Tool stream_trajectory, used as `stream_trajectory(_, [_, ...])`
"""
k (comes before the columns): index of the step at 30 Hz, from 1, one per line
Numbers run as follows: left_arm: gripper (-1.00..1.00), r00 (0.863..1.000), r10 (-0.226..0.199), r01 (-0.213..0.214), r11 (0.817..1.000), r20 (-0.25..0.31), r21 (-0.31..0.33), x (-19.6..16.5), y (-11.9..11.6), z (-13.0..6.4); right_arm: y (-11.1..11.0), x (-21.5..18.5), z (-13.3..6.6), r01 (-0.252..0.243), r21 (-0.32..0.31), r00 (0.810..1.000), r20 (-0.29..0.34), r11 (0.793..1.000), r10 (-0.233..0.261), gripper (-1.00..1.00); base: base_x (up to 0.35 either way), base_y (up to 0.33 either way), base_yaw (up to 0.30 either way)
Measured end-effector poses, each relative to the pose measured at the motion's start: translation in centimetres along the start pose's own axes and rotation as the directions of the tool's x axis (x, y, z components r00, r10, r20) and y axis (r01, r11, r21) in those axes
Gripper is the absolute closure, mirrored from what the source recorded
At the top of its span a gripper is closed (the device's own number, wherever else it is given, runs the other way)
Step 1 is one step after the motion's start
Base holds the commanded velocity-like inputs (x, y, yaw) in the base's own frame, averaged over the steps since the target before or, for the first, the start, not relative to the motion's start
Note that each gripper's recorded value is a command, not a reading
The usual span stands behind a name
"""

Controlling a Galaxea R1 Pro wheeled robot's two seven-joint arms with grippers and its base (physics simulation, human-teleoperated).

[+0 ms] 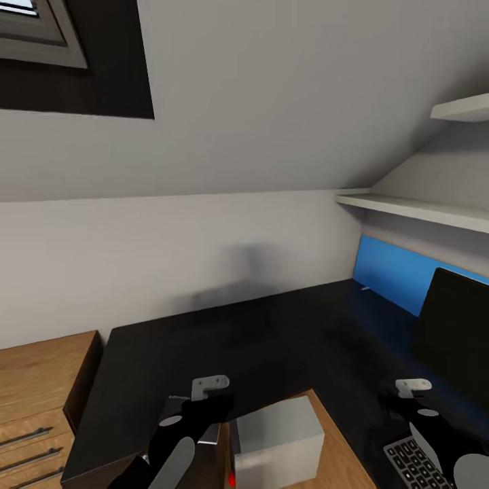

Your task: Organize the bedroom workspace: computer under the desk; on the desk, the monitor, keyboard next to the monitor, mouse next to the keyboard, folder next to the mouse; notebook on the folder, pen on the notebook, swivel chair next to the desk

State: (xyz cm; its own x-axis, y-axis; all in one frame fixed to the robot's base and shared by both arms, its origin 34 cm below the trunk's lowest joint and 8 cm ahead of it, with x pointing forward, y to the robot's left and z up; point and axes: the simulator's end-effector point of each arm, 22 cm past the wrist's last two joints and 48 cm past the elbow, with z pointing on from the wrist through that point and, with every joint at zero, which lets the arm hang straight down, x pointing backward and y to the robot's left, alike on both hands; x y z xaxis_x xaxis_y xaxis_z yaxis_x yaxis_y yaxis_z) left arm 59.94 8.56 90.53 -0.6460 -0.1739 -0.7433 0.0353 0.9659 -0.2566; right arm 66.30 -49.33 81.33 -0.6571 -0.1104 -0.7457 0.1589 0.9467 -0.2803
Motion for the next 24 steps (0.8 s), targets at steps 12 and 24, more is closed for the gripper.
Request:
stream_trajectory(12, [-1.00, 1.000, 0.000, 0.000, 1.000, 0.000, 0.000, 1.0, 0.4, 1.1, 0.2, 1.0, 1.1, 0.000, 0.011, 1.000, 0.001, 1.000, 0.000, 1.00, 0.000, 0.000, 0.000])
stream_trajectory(24, [-1.00, 1.000, 0.001, -0.001, 1.000, 0.001, -0.001, 1.3, 0.6, 1.5, 0.3, 1.3, 1.4, 0.000, 0.011, 1.000, 0.000, 1.000, 0.000, 1.00, 0.000, 0.000, 0.000])
